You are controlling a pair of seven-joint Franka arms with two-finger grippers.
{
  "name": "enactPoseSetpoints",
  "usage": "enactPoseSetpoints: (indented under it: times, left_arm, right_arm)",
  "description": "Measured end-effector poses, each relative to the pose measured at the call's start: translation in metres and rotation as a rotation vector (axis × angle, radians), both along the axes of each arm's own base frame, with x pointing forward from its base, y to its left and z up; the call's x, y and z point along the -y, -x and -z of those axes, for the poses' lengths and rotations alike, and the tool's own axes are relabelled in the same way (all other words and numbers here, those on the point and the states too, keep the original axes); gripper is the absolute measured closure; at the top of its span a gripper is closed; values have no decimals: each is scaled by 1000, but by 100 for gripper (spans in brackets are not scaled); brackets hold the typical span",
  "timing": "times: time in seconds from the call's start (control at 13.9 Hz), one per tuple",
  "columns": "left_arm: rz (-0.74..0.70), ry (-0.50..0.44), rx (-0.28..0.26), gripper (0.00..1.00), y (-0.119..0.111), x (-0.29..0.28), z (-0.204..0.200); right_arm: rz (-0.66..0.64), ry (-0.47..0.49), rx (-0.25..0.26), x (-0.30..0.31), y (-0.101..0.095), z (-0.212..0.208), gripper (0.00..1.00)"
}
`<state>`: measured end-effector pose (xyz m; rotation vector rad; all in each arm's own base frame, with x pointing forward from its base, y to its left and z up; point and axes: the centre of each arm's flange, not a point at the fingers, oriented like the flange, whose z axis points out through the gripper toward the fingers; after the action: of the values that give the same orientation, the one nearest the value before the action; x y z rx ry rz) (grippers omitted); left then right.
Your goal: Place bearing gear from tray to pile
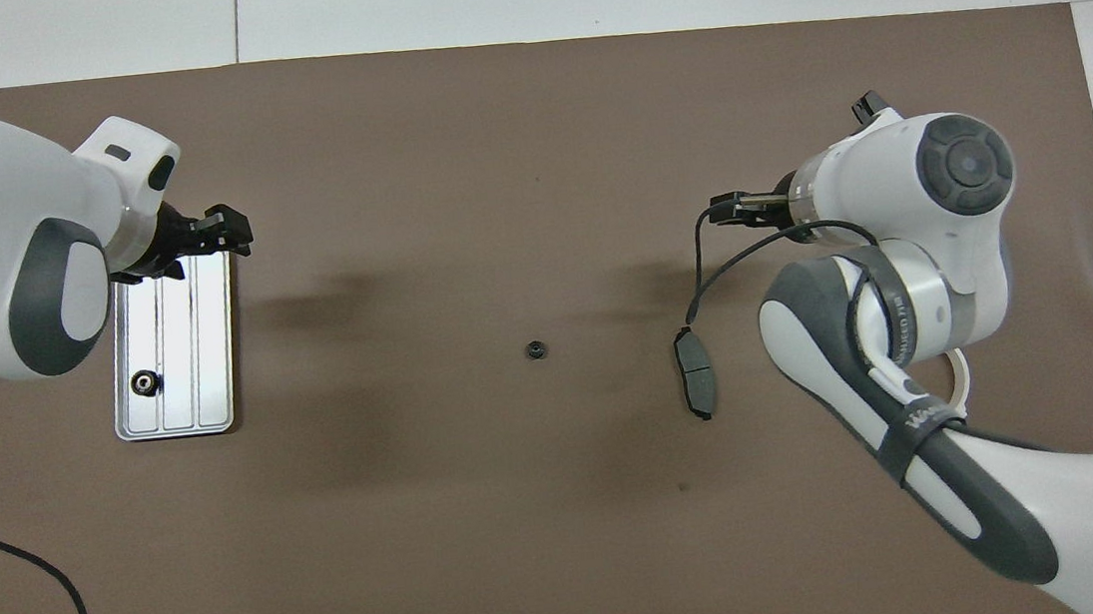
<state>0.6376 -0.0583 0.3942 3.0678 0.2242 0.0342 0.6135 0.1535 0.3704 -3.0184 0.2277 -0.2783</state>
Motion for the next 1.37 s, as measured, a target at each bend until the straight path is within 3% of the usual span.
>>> enactPoseSetpoints:
  times: [0.14,0.36,0.5,0.72,1.01,1.08,1.15,1.29,1.37]
  left_arm:
    - [49,-5,-40,17,10,-34,16]
    - [100,-6,-110,18,43,-67,48]
    - [108,-6,-125,18,63,-81,63]
    - [99,-10,-118,18,75,-88,67]
    - [110,-16,-69,20,78,-101,74]
    - [114,-15,-68,21,79,-105,76]
    - [116,-15,-68,21,81,-108,78]
    - [116,-17,-58,25,83,-109,82]
    - [115,-18,-54,25,85,-110,86]
  right_arm:
    - [5,-20,-1,-52,12,-5,2]
    - [17,-33,-31,-124,33,-1,7]
    - [27,-9,-38,-165,43,7,8]
    - [29,11,-58,-214,55,36,8]
    - [-9,45,-78,-247,71,66,12]
    - [-13,52,-83,-254,76,73,16]
    - [-16,58,-89,-259,80,78,28]
    - [-21,71,-105,-264,87,84,33]
    - [-22,87,-113,-265,89,85,45]
